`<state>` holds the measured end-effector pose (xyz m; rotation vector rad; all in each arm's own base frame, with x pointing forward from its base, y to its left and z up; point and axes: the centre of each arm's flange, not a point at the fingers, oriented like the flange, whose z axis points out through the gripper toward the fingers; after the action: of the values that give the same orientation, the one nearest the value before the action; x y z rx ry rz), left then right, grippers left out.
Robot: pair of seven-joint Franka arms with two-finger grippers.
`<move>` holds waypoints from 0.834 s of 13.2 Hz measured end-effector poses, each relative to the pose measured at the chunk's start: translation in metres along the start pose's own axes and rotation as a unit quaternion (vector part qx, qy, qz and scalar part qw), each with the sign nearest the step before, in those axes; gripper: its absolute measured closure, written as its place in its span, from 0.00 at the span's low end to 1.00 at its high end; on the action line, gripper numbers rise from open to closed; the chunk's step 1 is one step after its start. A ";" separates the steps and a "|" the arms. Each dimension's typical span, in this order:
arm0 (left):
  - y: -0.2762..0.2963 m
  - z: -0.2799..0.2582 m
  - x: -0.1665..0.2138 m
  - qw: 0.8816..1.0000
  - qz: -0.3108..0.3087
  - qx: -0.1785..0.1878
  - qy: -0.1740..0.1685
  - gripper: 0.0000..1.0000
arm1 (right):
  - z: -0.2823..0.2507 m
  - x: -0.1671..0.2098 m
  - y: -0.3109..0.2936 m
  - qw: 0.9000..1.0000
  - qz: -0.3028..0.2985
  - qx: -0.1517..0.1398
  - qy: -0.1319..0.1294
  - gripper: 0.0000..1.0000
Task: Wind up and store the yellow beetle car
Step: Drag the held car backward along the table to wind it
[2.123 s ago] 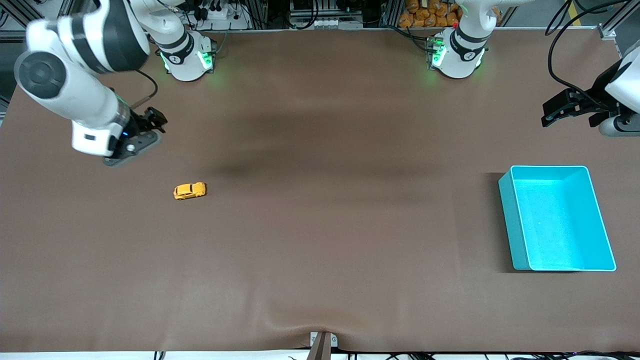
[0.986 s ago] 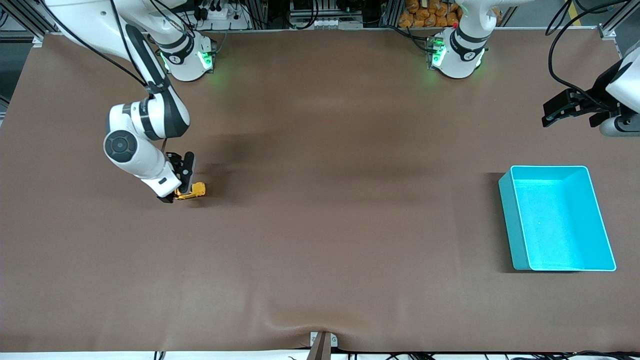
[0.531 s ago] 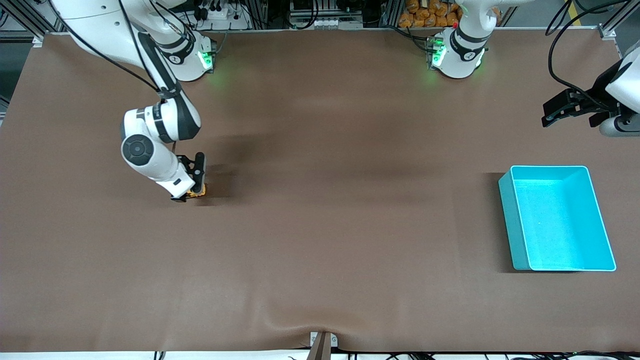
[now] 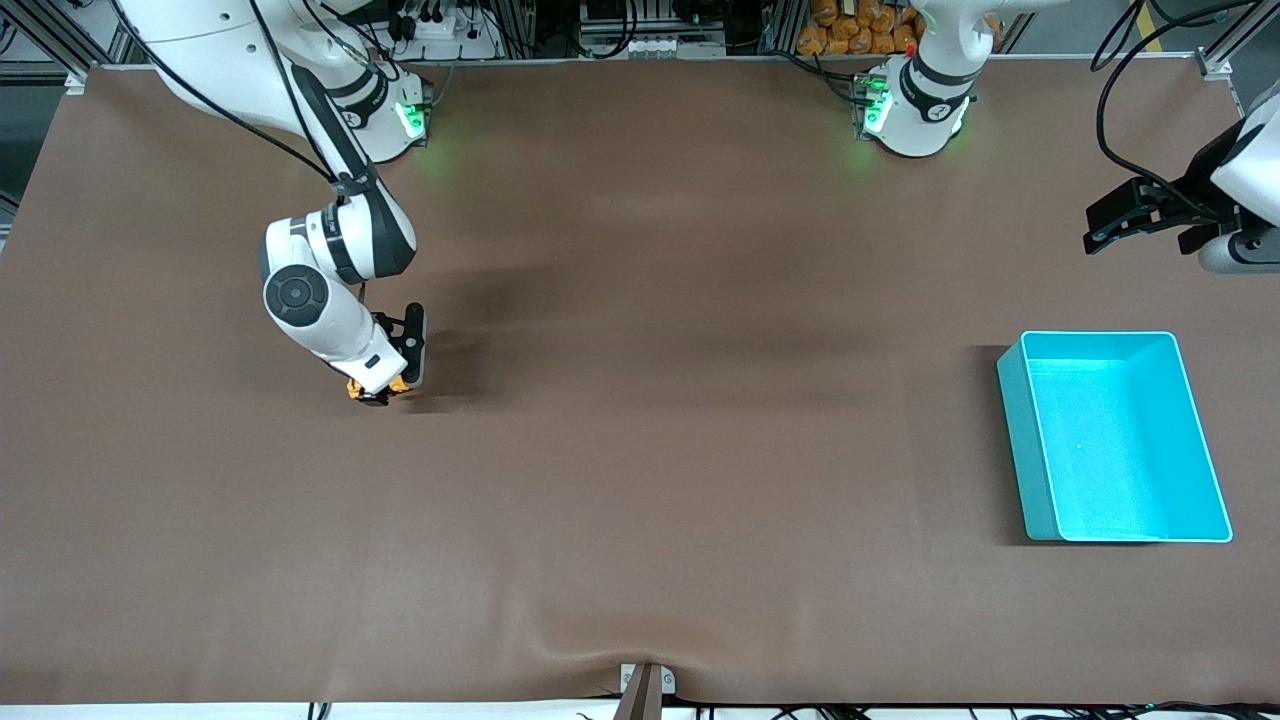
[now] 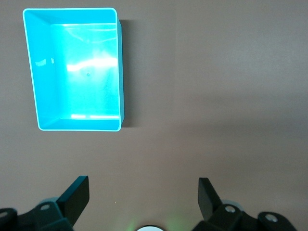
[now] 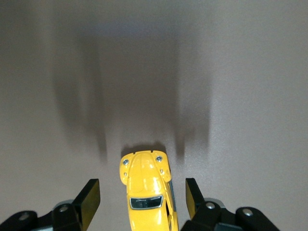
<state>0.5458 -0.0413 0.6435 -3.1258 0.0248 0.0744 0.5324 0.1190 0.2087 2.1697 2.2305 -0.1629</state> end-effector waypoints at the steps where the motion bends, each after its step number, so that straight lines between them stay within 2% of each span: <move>1: 0.000 0.000 0.000 1.000 0.000 0.000 0.000 0.00 | 0.003 0.000 0.001 1.000 0.000 -0.004 0.001 0.19; 8: 0.000 0.000 0.000 1.000 0.000 0.000 0.000 0.00 | 0.016 -0.005 0.004 1.000 0.004 -0.007 0.000 0.23; 10: 0.000 0.000 0.000 1.000 0.000 0.000 0.000 0.00 | 0.016 -0.006 0.004 1.000 0.005 -0.007 -0.001 0.26; 11: 0.000 0.000 0.000 1.000 0.000 0.000 0.000 0.00 | 0.016 -0.007 0.005 1.000 0.006 -0.007 -0.001 0.33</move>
<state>0.5458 -0.0413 0.6435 -3.1258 0.0247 0.0743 0.5362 0.1105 0.1929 2.1747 2.2105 -0.1483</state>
